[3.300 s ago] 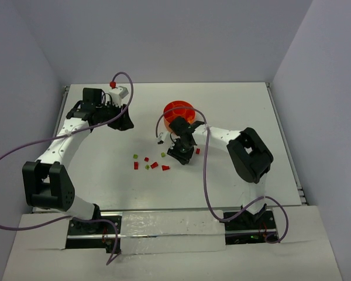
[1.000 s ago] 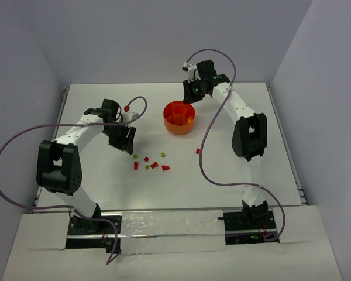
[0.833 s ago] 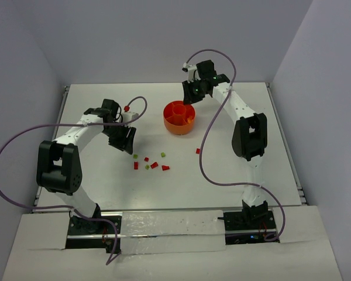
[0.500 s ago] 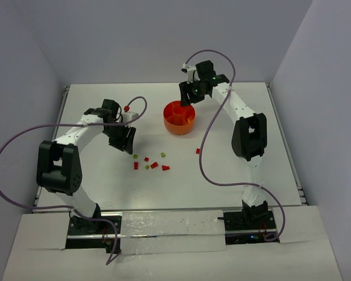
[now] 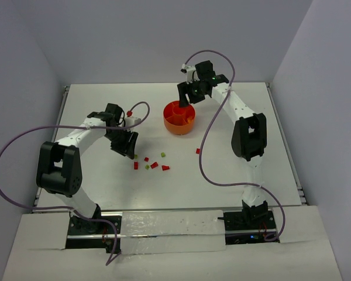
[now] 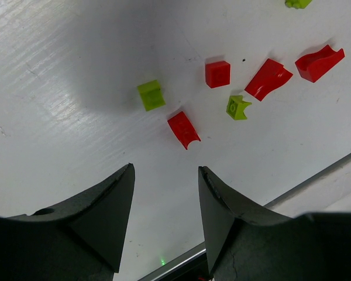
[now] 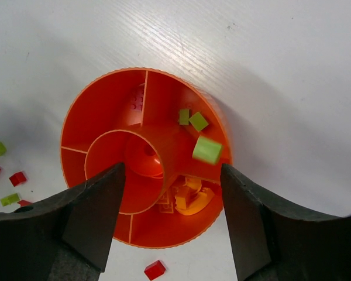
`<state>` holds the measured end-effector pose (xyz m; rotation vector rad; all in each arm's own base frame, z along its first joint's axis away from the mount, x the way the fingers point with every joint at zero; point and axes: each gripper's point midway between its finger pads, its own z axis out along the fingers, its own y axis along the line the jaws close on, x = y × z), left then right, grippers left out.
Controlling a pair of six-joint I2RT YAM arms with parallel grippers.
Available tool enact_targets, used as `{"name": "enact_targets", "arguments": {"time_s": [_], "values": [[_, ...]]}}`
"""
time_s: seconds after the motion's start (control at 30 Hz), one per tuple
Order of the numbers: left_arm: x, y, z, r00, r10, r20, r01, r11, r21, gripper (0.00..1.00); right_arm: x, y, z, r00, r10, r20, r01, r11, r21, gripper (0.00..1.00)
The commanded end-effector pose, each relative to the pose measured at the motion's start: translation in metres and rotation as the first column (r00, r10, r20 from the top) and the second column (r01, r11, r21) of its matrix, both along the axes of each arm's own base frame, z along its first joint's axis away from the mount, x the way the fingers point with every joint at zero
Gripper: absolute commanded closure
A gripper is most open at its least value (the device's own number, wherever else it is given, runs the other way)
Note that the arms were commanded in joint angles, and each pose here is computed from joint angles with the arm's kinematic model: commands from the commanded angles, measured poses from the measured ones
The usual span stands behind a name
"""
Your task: Sort the legos into containers by color
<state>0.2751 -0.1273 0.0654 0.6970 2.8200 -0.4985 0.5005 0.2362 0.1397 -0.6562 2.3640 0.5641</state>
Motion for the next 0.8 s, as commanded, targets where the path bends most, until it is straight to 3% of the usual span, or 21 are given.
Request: {"name": "enact_targets", "arguments": {"time_s": [0.0,0.43,0.57,0.7,0.77], "values": [[0.006,-0.002,0.014,0.998,0.016,0.062,-0.015,1.0,-0.014,0.43,-0.006,0.008,0.031,0.998,0.024,0.053,-0.025,0.999,0.022,0.26],[0.003,-0.008,0.013,0.999,0.017,0.045,-0.015,0.999,-0.039,0.45,-0.007,0.013,0.051,0.996,0.015,0.093,-0.016,1.0,0.017,0.24],[-0.008,-0.016,0.008,0.999,-0.027,0.019,0.028,0.999,-0.031,0.45,-0.003,0.009,0.064,0.993,-0.022,0.119,0.019,1.0,0.023,0.17],[-0.017,-0.024,0.002,0.998,-0.061,-0.008,0.061,0.998,-0.001,0.45,0.001,0.001,0.08,0.986,-0.061,0.156,0.057,0.998,0.027,0.03],[-0.019,-0.027,-0.002,0.998,-0.061,-0.031,0.061,0.998,0.013,0.45,0.002,-0.004,0.087,0.983,-0.074,0.17,0.071,0.997,0.027,0.02]]}}
